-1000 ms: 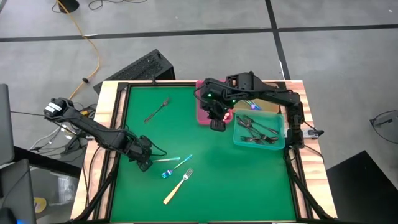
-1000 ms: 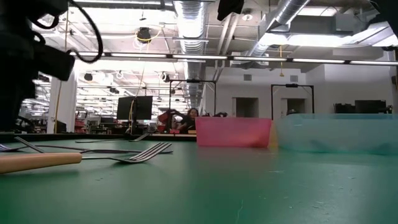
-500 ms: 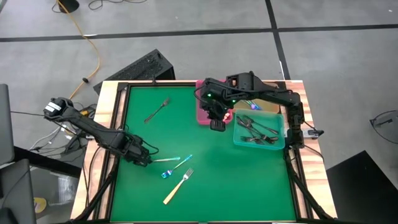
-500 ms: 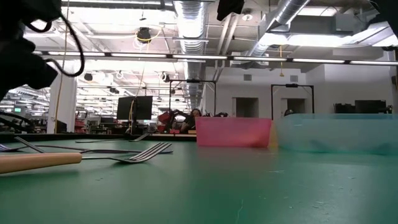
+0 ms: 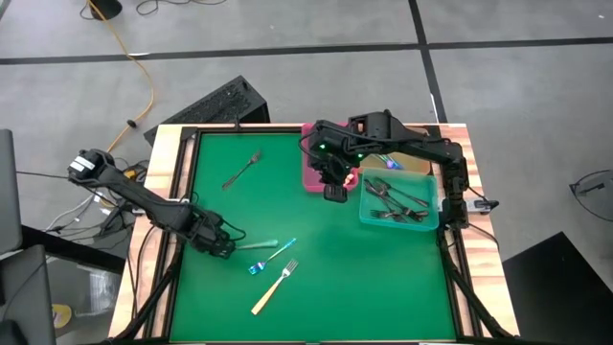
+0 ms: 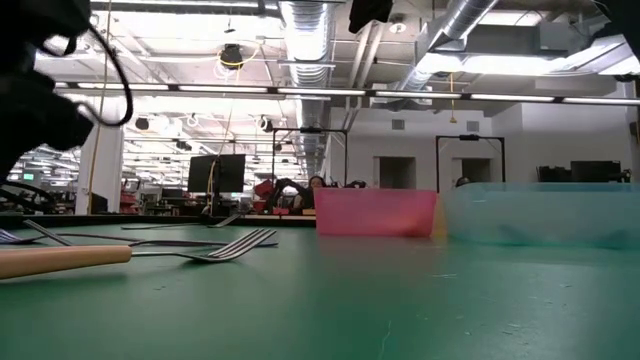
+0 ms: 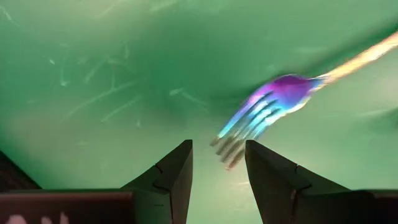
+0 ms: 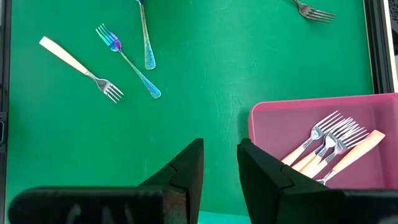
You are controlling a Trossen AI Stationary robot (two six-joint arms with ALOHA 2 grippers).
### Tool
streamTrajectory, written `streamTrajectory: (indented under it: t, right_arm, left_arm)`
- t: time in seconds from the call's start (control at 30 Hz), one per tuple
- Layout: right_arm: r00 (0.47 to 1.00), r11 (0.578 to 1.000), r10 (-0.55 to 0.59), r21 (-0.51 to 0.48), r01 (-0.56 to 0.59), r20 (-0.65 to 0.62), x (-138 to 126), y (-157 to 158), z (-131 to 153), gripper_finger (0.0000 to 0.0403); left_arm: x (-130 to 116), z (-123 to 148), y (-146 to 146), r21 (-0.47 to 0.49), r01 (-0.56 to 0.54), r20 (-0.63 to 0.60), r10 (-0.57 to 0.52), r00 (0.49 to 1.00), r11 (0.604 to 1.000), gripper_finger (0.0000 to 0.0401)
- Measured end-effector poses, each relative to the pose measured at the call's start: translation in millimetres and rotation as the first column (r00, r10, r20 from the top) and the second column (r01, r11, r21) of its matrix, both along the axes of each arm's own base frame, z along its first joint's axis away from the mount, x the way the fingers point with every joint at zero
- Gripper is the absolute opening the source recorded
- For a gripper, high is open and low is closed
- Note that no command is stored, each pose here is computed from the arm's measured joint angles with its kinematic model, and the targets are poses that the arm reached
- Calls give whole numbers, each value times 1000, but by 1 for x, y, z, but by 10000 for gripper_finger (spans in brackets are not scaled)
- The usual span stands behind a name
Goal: Sort silverware by color (type)
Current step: Put the blue fork into the orange bin
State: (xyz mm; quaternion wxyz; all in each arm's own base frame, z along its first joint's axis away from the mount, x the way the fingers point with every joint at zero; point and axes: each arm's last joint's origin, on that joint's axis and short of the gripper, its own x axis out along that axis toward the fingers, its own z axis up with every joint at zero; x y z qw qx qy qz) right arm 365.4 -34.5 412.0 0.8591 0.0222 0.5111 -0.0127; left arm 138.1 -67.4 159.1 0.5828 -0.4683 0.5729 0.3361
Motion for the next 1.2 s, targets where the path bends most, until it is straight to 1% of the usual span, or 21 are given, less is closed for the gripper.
streamTrajectory:
  t: [0.1, 0.2, 0.33, 0.43, 0.47, 0.63, 0.83, 0.97, 1.07, 1.13, 1.2]
  right_arm:
    - [1000, 1000, 0, 0, 0, 0, 0, 0, 0, 121]
    - [1000, 1000, 2, -1, -2, 0, 0, 0, 0, 121]
    - [1000, 1000, 3, -1, -3, 0, 0, 0, 0, 121]
    - [1000, 1000, 4, -2, -4, 0, 0, 0, 0, 121]
    - [1000, 1000, 8, -4, -8, -1, 0, 0, 0, 121]
    - [1000, 1000, 17, -9, -17, 3, 0, 0, 0, 121]
    - [1000, 1000, 18, -10, -18, 3, 0, 0, 0, 121]
    - [1000, 1000, 23, -12, -23, 3, 0, 0, 0, 121]
    - [1000, 1000, 23, -12, -23, 2, 0, 0, 0, 121]
    - [1000, 1000, 23, -12, -23, 2, 0, 0, 0, 121]
    - [1000, 1000, 24, -12, -24, 2, 0, 0, 0, 121]
  left_arm:
    - [-3, -14, 0, -52, 4, 8, -4, 1000, 999, 130]
    - [-5, -19, 1, -49, -2, 22, 3, 1000, 999, 130]
    - [-4, -17, 1, -36, -22, 52, 24, 998, 999, 130]
    - [0, -14, 1, -22, -35, 138, 38, 990, 999, 130]
    - [0, -12, 2, -22, -38, 149, 41, 988, 999, 130]
    - [3, -8, 0, -37, 14, 213, -5, 977, 999, 130]
    - [2, -9, 0, -64, 27, 190, -15, 982, 998, 130]
    - [1, -8, -2, -102, 75, 178, -56, 982, 992, 130]
    - [0, -9, -1, -102, 79, 167, -61, 984, 992, 130]
    - [-2, -13, -1, -104, 87, 157, -70, 985, 991, 130]
    - [-3, -18, -1, -132, 95, 166, -73, 983, 987, 130]
